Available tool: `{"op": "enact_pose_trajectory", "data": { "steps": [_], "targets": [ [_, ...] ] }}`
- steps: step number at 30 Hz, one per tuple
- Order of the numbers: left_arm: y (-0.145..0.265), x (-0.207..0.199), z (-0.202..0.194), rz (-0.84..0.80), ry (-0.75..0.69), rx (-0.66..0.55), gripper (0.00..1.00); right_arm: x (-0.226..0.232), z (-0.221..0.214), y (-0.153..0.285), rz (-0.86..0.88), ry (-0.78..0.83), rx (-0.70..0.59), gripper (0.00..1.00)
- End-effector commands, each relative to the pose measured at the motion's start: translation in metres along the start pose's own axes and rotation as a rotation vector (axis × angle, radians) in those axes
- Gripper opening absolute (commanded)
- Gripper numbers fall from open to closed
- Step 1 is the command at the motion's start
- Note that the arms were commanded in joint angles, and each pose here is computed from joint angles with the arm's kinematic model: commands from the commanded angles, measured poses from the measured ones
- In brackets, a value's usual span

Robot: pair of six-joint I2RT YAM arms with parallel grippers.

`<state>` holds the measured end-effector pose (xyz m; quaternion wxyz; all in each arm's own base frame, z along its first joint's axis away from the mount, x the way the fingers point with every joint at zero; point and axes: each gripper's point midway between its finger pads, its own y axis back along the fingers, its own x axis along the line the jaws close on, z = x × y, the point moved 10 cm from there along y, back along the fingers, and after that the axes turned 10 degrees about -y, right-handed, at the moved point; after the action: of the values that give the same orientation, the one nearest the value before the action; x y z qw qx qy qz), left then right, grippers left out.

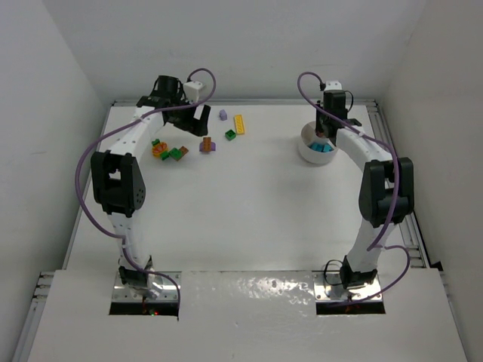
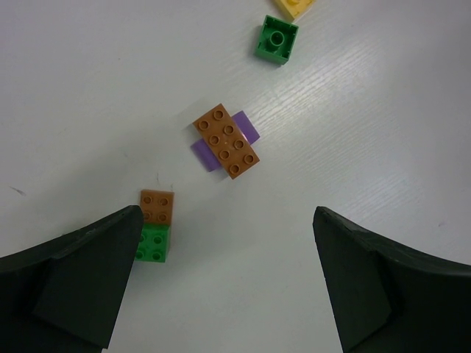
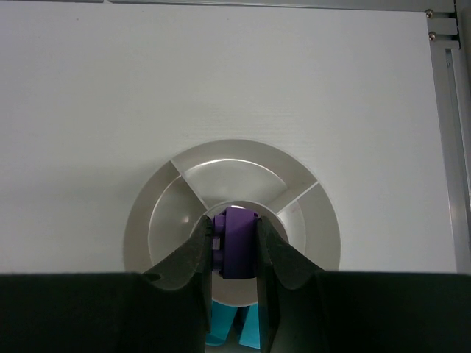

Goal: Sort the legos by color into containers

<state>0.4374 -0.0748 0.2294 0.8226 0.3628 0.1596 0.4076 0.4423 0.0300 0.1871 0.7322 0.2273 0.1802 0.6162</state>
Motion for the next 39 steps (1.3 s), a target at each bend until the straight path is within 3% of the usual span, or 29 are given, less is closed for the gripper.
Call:
{"op": "enact_pose_trajectory", "data": {
  "steps": [1,7,17,26,39],
  "targets": [
    [0.011,0.005,0.009,0.038,-0.005,-0.052,0.99,0.001,0.013,0.001,0.005,0.000,-0.046,0.00],
    [0.012,0.006,0.010,0.042,-0.009,-0.054,0.99,0.000,0.017,0.006,-0.008,-0.007,-0.060,0.00],
    [0.011,0.005,0.009,0.039,-0.013,-0.047,0.98,-0.014,0.059,0.041,-0.128,0.002,-0.191,0.00],
    [0.011,0.006,0.008,0.039,-0.015,-0.044,0.99,-0.046,0.044,0.040,-0.235,-0.083,-0.125,0.00],
    [0.013,0.005,0.008,0.041,-0.016,-0.041,0.99,-0.039,0.018,0.010,-0.184,-0.093,-0.026,0.00]
  ]
}}
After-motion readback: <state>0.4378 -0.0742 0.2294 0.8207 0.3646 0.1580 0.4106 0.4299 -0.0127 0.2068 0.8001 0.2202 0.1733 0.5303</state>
